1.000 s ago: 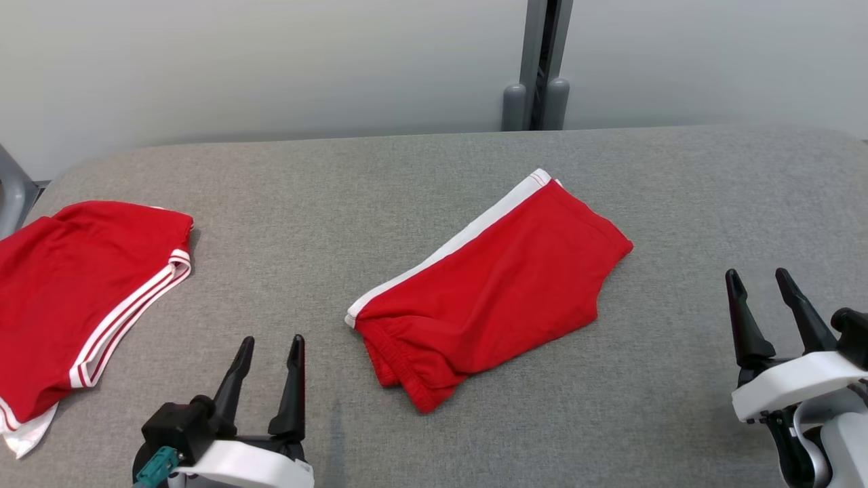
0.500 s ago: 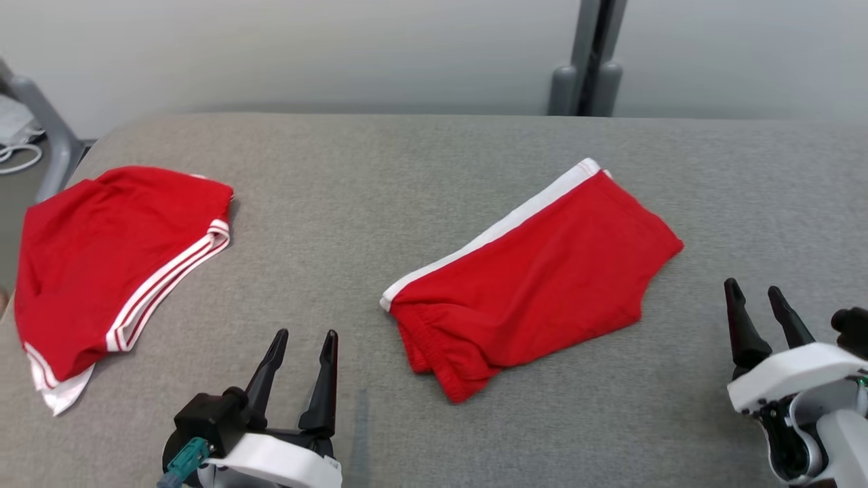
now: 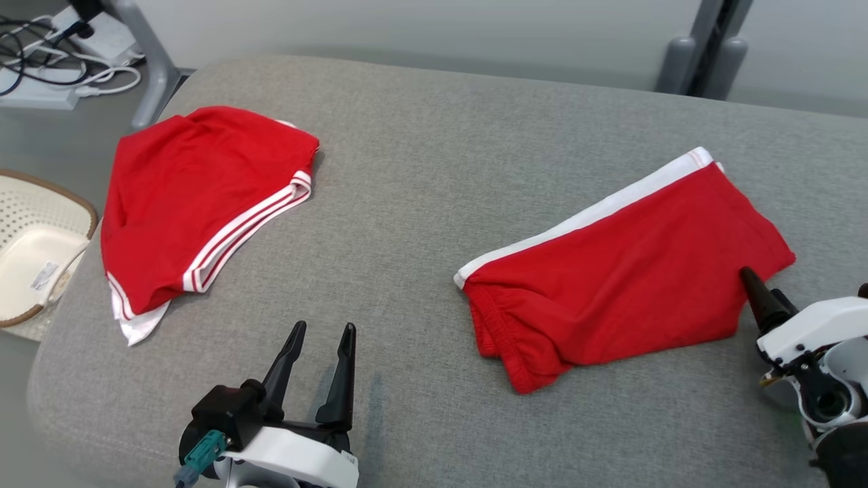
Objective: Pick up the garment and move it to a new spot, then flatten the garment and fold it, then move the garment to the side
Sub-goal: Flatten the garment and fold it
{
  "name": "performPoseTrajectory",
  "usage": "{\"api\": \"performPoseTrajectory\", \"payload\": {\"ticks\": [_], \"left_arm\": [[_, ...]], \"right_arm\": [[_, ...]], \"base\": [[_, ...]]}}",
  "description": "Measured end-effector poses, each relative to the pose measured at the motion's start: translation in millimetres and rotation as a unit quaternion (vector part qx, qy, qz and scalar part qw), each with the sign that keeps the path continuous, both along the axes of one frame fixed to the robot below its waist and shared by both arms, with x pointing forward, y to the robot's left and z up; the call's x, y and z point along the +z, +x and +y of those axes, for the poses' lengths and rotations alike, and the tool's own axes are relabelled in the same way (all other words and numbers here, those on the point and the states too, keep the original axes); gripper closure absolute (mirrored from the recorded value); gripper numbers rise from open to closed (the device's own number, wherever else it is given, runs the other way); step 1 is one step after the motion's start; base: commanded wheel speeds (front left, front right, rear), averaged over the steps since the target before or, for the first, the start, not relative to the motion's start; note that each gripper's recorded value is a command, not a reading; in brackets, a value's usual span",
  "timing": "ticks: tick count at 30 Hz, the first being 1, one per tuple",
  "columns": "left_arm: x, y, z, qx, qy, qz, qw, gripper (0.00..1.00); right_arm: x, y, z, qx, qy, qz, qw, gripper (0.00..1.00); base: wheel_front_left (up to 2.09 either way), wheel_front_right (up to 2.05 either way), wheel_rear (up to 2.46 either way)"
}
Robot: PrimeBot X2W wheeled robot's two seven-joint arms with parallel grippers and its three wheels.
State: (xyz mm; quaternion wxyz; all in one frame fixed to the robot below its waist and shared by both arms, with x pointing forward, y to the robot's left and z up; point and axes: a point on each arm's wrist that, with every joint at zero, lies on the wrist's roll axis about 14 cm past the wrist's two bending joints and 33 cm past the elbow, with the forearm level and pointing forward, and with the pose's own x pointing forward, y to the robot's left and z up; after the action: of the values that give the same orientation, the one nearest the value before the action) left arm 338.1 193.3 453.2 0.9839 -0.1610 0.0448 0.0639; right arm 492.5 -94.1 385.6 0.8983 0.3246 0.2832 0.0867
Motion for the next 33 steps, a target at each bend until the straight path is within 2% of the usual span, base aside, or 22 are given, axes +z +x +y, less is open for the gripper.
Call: {"api": "performPoseTrajectory", "payload": {"ticks": [14,15,16,17,27,33], "left_arm": [[-7.1,-3.8,12.0,0.029,-0.003,0.018,0.999,0.00],[-7.4,-3.7,12.7,0.031,-0.003,0.019,0.999,0.00],[-7.5,-3.6,13.4,0.032,-0.002,0.019,0.999,0.00],[-7.8,-3.6,13.8,0.032,-0.002,0.020,0.999,0.00],[-8.1,-1.0,12.9,0.030,-0.003,0.020,0.999,0.00],[-5.6,2.8,5.8,0.017,-0.007,0.013,1.000,0.00]], "right_arm": [[-18.9,34.6,29.2,0.043,0.008,0.062,0.997,0.00],[-19.2,35.6,31.5,0.045,0.012,0.065,0.997,0.11],[-18.8,37.3,32.9,0.047,0.014,0.066,0.997,0.67],[-18.7,38.1,34.4,0.050,0.013,0.065,0.997,1.00],[-6.4,44.6,24.9,0.000,0.049,0.034,0.998,1.00],[-0.2,37.4,-2.9,-0.062,0.074,0.014,0.995,1.00]], "base": [[0.00,0.00,0.00],[0.00,0.00,0.00],[0.00,0.00,0.00],[0.00,0.00,0.00],[0.00,0.00,0.00],[0.00,0.00,0.00]]}}
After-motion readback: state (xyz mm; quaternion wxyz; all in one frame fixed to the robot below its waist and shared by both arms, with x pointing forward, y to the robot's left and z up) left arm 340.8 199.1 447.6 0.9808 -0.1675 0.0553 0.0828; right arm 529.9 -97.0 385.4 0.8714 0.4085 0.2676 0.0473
